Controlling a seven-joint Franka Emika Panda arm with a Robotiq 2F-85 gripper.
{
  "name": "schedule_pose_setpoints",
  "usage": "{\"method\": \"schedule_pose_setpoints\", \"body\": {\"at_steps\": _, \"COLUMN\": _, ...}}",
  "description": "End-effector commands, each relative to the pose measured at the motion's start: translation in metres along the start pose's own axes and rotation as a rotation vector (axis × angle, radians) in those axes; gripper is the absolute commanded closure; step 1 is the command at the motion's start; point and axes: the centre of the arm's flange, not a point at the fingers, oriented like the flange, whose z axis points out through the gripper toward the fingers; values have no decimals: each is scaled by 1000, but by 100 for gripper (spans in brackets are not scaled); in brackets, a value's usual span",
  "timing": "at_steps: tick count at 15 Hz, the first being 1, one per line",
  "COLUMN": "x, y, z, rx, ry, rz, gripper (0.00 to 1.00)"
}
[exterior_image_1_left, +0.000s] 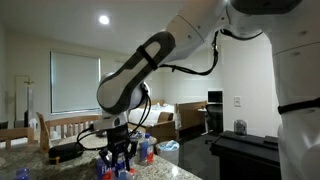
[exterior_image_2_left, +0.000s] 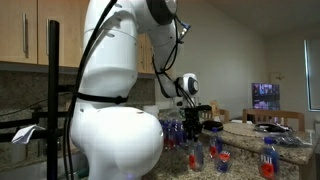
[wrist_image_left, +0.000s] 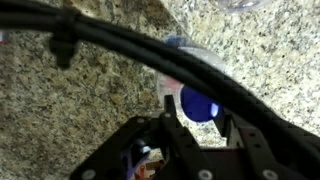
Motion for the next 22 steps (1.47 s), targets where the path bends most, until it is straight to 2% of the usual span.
{"method": "schedule_pose_setpoints", "body": {"at_steps": 1, "x": 0, "y": -2, "z": -2, "rx": -8, "ry": -4, "rz": -5, "gripper": 28}}
{"method": "schedule_pose_setpoints", "body": {"at_steps": 5, "x": -1, "y": -3, "z": -1, "rx": -6, "ry": -2, "rz": -4, "gripper": 3}}
{"method": "schedule_pose_setpoints", "body": {"at_steps": 7, "x": -2, "y": -4, "z": -1, "rx": 0, "ry": -7, "rz": 1, "gripper": 0}}
{"method": "schedule_pose_setpoints", "body": {"at_steps": 8, "x": -3, "y": -5, "z": -2, "rx": 1, "ry": -13, "rz": 0, "gripper": 34}}
{"method": "schedule_pose_setpoints", "body": {"at_steps": 9, "x": -3, "y": -5, "z": -2, "rx": 4, "ry": -15, "rz": 5, "gripper": 30}}
{"method": "schedule_pose_setpoints", "body": {"at_steps": 10, "x": -4, "y": -5, "z": -2, "rx": 3, "ry": -15, "rz": 4, "gripper": 32}}
{"method": "schedule_pose_setpoints", "body": {"at_steps": 17, "x": -5, "y": -4, "z": 1, "rx": 11, "ry": -12, "rz": 0, "gripper": 78}}
{"method": "schedule_pose_setpoints", "body": {"at_steps": 19, "x": -6, "y": -3, "z": -2, "rx": 9, "ry": -16, "rz": 0, "gripper": 87}}
{"method": "schedule_pose_setpoints", "body": {"at_steps": 22, "x": -7, "y": -4, "z": -4, "rx": 12, "ry": -22, "rz": -3, "gripper": 86}}
